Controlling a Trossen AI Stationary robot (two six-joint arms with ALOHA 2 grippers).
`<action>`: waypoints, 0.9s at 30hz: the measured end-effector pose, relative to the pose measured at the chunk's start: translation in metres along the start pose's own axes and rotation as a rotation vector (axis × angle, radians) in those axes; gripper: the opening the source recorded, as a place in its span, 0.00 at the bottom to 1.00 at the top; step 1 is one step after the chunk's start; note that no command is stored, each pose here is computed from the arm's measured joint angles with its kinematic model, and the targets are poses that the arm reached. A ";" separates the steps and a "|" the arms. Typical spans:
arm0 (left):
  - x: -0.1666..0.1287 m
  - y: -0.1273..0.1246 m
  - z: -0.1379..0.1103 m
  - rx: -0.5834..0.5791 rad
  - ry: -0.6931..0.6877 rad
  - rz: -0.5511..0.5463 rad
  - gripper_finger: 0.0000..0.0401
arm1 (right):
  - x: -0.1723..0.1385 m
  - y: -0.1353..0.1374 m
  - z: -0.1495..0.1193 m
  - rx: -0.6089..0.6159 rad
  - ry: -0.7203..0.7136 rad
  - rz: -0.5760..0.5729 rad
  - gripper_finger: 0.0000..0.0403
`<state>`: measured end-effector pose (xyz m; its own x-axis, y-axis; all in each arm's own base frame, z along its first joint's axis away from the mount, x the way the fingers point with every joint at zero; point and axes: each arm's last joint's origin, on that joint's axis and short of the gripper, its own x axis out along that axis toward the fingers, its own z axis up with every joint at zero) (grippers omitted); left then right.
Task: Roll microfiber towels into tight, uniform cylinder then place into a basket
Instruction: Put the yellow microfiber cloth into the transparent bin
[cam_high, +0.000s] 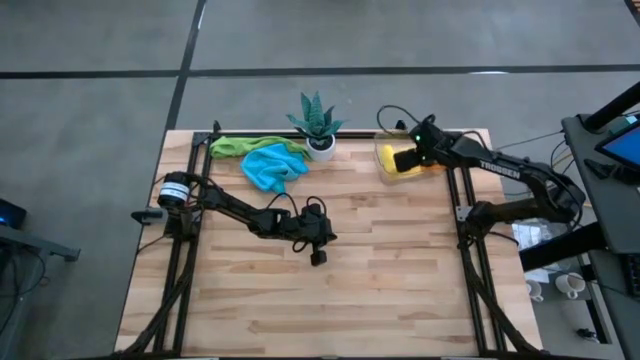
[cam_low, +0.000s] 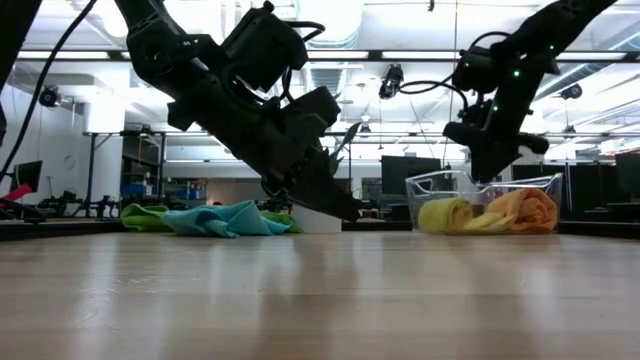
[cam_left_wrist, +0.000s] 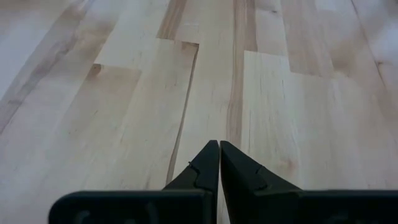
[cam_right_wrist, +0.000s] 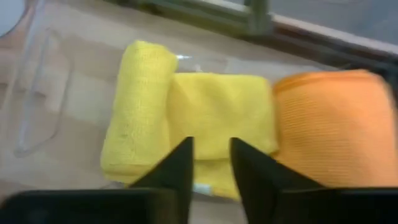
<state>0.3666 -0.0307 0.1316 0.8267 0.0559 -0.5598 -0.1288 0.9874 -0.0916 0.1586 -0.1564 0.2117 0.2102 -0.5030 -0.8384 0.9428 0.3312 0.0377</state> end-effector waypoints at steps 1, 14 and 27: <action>0.000 0.000 0.000 0.000 0.000 0.000 0.00 | 0.002 0.002 -0.003 -0.004 -0.004 0.010 0.20; 0.000 0.000 0.000 0.000 -0.002 0.000 0.00 | 0.017 0.023 0.003 -0.065 -0.035 0.139 0.09; 0.000 0.000 0.000 0.005 -0.001 0.001 0.00 | 0.053 0.051 0.031 -0.275 0.094 0.196 0.16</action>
<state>0.3666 -0.0306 0.1317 0.8271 0.0566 -0.5592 -0.1266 0.9881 -0.0873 0.2260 -0.1914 0.1861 0.3436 -0.3370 -0.8766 0.7794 0.6230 0.0660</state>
